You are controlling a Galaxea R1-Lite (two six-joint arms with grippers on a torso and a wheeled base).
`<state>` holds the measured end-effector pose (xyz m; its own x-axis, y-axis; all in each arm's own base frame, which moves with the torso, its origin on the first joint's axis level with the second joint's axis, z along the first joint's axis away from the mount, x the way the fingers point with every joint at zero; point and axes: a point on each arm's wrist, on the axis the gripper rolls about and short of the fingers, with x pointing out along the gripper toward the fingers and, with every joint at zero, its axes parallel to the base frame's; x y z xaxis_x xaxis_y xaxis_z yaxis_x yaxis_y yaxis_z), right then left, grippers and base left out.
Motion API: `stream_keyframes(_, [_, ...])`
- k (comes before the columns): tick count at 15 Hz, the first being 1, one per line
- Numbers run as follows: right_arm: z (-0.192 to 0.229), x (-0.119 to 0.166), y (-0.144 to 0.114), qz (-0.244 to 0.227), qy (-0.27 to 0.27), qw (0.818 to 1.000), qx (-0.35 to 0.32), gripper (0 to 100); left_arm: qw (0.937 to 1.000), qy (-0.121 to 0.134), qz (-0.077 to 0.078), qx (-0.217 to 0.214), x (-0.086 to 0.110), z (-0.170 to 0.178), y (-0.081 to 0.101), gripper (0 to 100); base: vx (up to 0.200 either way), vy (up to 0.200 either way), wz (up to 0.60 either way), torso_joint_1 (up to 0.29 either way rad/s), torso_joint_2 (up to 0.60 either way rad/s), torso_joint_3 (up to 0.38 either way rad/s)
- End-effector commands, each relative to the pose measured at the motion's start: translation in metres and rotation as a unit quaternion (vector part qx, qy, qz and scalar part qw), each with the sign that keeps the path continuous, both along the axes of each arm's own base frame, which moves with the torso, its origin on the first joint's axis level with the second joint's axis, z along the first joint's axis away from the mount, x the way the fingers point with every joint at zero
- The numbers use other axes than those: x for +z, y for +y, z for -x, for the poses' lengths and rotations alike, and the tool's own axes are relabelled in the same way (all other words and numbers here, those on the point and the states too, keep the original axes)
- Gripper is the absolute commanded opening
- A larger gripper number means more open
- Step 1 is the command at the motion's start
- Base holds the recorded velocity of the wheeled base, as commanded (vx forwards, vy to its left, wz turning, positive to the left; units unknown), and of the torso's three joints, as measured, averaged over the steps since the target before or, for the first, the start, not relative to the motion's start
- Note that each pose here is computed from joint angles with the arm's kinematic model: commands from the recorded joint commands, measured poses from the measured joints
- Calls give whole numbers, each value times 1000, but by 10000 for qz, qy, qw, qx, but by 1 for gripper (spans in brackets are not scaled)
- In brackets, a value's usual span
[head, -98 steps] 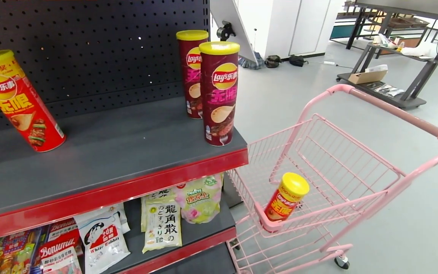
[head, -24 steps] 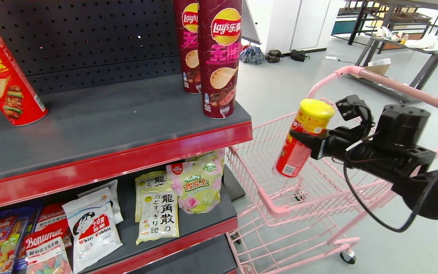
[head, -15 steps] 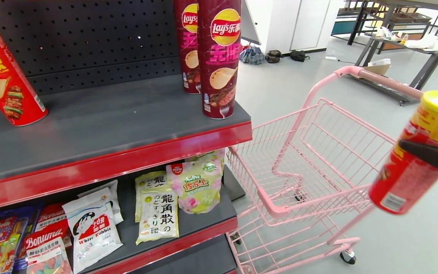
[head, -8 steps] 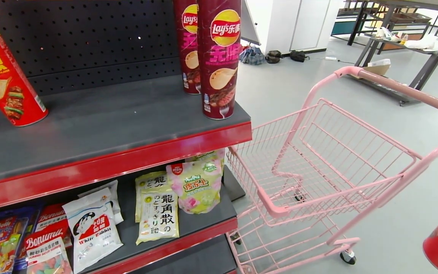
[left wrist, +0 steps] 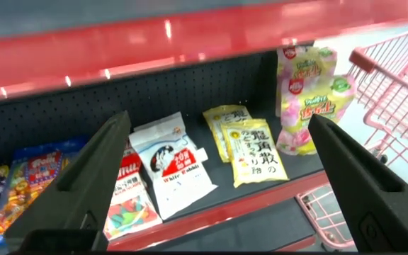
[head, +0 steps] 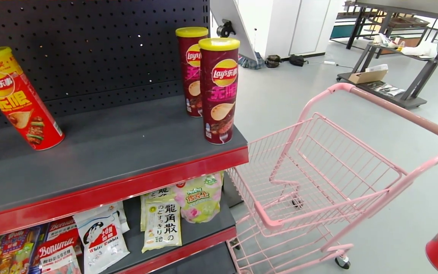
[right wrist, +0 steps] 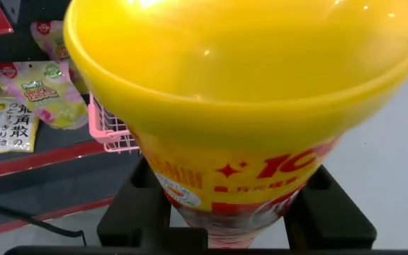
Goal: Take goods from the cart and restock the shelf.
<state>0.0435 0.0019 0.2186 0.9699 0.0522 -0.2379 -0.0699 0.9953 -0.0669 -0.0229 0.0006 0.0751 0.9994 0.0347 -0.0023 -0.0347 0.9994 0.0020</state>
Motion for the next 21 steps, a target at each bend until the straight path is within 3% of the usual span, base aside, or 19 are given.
stream_keyframes(1, [-1, -1, 0, 9, 26, 10000, 12, 0, 10000, 4, 2, 3, 0, 0, 0, 100, 0, 0, 0, 198, -574, -369])
stream_keyframes(9, [-5, -1, 0, 25, 102, 9999, -16, 0, 10000, 4, 2, 3, 0, 0, 0, 100, 0, 0, 75, 191, -494, -308])
stream_keyframes(17, [-7, -6, 0, 76, 183, 9998, 21, 0, 10000, 4, 2, 3, 0, 0, 0, 100, 0, 0, 600, 13, -16, -13])
stream_keyframes(21, [6, -19, 0, 143, 126, 9998, 23, 0, 10000, 4, -6, -5, 0, 0, 0, 100, 0, 0, 0, 0, 0, 0])
